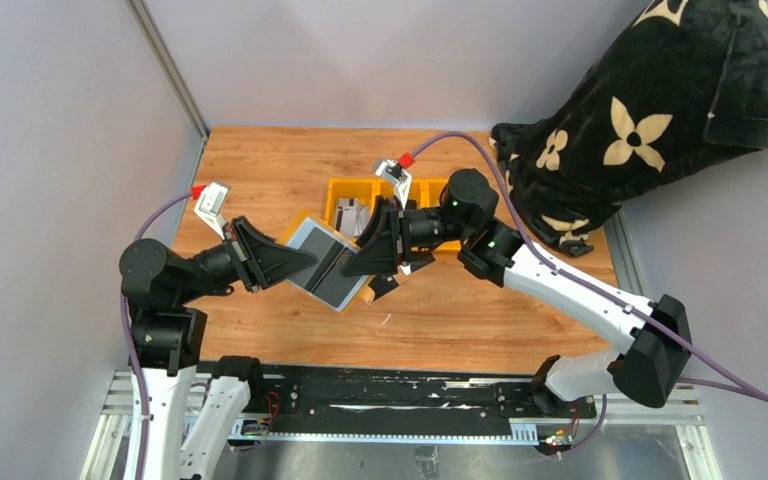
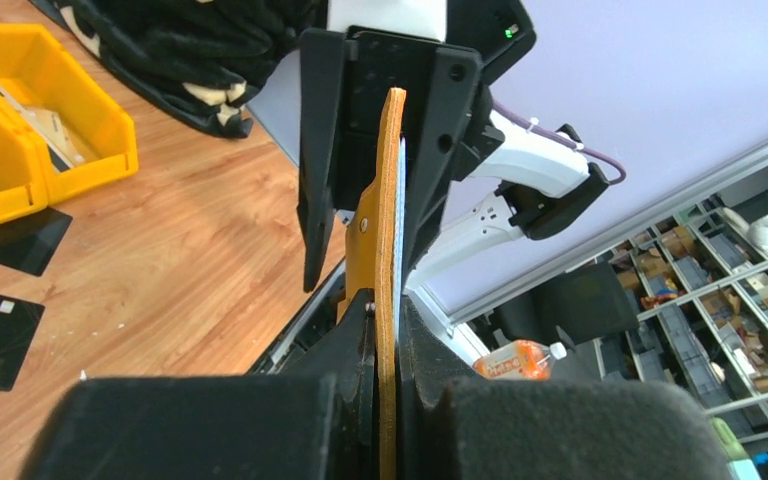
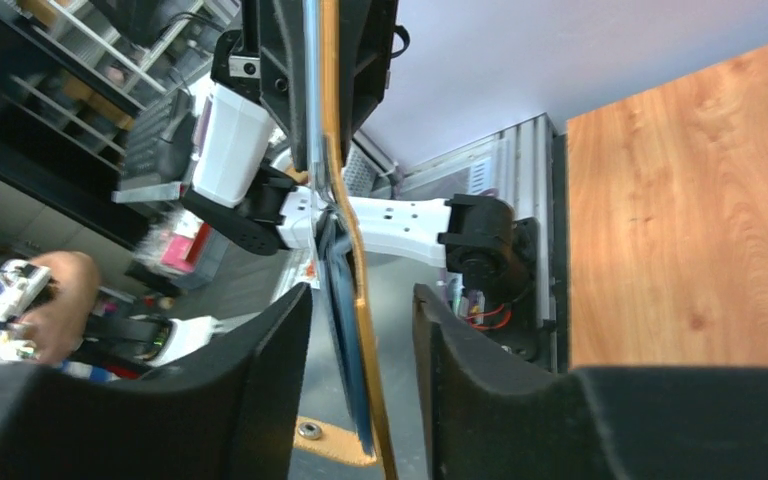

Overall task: Take the credit cards out of the card holder
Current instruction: Remove the credit card from the card holder.

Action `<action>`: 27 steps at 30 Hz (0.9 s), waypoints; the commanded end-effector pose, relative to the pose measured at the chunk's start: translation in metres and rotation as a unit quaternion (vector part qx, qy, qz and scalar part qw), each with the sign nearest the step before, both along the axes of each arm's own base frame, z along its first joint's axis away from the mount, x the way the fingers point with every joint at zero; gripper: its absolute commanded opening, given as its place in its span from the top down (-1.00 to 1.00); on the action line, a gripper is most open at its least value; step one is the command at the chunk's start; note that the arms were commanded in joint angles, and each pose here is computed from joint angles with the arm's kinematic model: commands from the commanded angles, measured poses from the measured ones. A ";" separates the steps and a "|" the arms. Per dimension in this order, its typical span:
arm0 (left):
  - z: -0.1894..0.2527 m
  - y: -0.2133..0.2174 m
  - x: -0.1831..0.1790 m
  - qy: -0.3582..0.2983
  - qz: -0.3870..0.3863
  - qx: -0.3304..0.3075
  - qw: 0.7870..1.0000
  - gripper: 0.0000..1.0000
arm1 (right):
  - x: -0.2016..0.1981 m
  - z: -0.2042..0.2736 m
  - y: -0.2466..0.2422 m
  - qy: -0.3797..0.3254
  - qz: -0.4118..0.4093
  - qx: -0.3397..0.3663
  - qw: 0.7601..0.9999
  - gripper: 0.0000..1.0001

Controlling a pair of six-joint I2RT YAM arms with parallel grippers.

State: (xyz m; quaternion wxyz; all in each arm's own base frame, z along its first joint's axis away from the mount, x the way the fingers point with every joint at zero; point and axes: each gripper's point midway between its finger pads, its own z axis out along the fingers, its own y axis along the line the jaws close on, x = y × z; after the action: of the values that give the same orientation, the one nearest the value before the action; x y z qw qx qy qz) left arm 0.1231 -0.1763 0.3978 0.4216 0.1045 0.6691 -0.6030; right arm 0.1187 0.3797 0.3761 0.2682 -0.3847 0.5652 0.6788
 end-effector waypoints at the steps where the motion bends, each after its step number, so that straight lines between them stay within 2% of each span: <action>1: 0.017 -0.001 -0.012 -0.021 -0.015 -0.005 1.000 1.00 | -0.013 0.003 0.003 0.022 0.043 0.016 0.999 0.28; 5: 0.019 -0.002 -0.013 -0.013 -0.023 -0.007 1.000 1.00 | -0.021 -0.003 -0.004 0.012 0.060 0.009 0.998 0.66; 11: 0.017 -0.003 -0.009 0.020 -0.025 -0.017 0.999 1.00 | -0.022 -0.016 -0.010 -0.027 0.051 -0.027 0.998 0.95; 15: 0.013 -0.003 -0.007 0.037 -0.026 -0.016 0.999 1.00 | -0.021 -0.011 -0.010 -0.030 0.052 -0.026 0.998 1.00; 18: 0.008 -0.003 -0.008 0.041 -0.026 -0.010 0.999 0.69 | -0.020 -0.004 -0.009 -0.030 0.051 -0.021 0.998 1.00; 21: -0.001 -0.003 -0.009 0.046 -0.035 -0.004 0.998 0.58 | -0.022 0.001 -0.010 -0.033 0.053 -0.016 0.998 1.00; 27: -0.013 -0.005 -0.007 0.066 -0.059 0.000 0.996 0.62 | -0.026 0.000 -0.013 -0.036 0.064 -0.029 0.997 1.00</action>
State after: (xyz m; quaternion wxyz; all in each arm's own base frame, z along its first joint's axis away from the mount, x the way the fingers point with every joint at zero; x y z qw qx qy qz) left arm 0.1189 -0.1801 0.3911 0.3664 0.0964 0.6830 -0.6245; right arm 0.1056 0.3715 0.3624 0.2366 -0.4245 0.5694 0.6630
